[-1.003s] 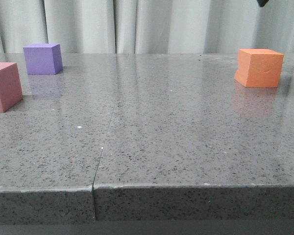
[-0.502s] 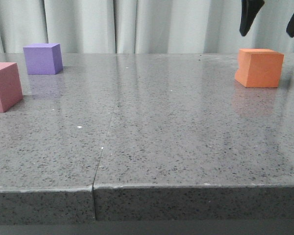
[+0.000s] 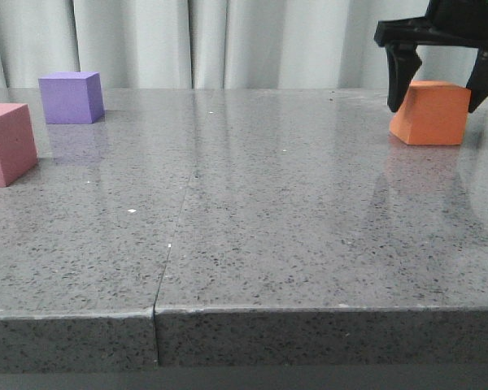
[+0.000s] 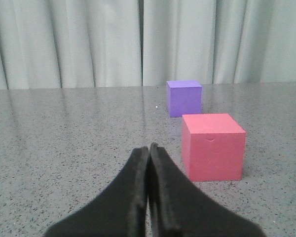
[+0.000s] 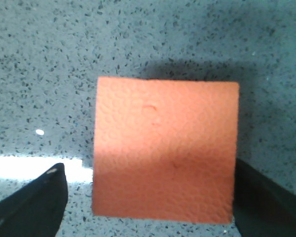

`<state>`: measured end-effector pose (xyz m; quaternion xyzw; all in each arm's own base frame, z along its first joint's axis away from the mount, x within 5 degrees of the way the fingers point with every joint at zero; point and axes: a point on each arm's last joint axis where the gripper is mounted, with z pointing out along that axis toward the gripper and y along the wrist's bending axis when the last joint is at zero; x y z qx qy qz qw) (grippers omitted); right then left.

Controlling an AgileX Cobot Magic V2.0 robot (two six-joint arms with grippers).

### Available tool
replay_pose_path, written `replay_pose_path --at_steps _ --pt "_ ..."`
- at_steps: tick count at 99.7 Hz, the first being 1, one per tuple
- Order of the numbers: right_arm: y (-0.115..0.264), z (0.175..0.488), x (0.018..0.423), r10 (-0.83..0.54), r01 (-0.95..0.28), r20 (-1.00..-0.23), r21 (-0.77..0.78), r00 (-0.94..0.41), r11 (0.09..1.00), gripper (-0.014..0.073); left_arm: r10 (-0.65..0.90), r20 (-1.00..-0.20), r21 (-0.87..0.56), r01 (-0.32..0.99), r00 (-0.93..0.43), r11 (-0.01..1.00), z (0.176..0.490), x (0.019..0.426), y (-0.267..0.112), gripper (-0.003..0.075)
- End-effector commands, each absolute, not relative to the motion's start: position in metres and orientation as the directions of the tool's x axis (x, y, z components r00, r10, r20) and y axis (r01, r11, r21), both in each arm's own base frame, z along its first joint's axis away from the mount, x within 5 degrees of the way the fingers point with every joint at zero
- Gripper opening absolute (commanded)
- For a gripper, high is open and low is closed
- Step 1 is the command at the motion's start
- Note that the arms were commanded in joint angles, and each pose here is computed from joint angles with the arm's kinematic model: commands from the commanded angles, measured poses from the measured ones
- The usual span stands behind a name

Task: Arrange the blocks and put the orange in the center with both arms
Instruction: 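Lower the right gripper over the orange cube and close on it, then carry the orange cube with the right gripper toward the table middle and lower it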

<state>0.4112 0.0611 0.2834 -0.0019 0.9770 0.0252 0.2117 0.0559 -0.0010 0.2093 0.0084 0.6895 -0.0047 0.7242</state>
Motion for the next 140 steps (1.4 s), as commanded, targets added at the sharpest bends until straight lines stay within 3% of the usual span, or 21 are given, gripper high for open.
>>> replay_pose_path --at_steps 1,15,34,46,98,140 --pt "0.059 0.313 0.41 0.016 -0.016 -0.514 0.058 -0.858 0.998 0.0643 -0.011 -0.993 -0.009 0.02 0.117 1.0 0.205 0.055 -0.001 -0.002" --pt "0.059 0.307 0.413 0.014 -0.016 -0.505 0.055 -0.863 0.998 0.0621 -0.011 -0.993 -0.009 0.02 0.117 1.0 0.205 0.055 -0.001 -0.002" --pt "0.059 0.306 0.415 0.015 -0.016 -0.511 0.056 -0.859 0.998 0.0394 -0.011 -0.993 -0.009 0.02 0.117 1.0 0.205 0.055 -0.001 -0.002" --pt "0.059 0.306 0.415 0.015 -0.015 -0.51 0.056 -0.86 0.998 0.0327 -0.011 -0.993 -0.009 0.02 0.117 1.0 0.205 0.055 -0.001 -0.002" --pt "0.066 0.318 0.409 0.023 -0.015 -0.491 0.073 -0.871 0.997 0.032 -0.011 -0.993 -0.009 0.02 0.117 1.0 0.205 0.055 -0.001 -0.002" --pt "0.123 0.366 0.39 -0.019 -0.092 -0.509 0.118 -0.861 0.989 0.032 -0.011 -0.993 -0.009 0.02 0.117 1.0 0.205 0.055 -0.001 -0.002"
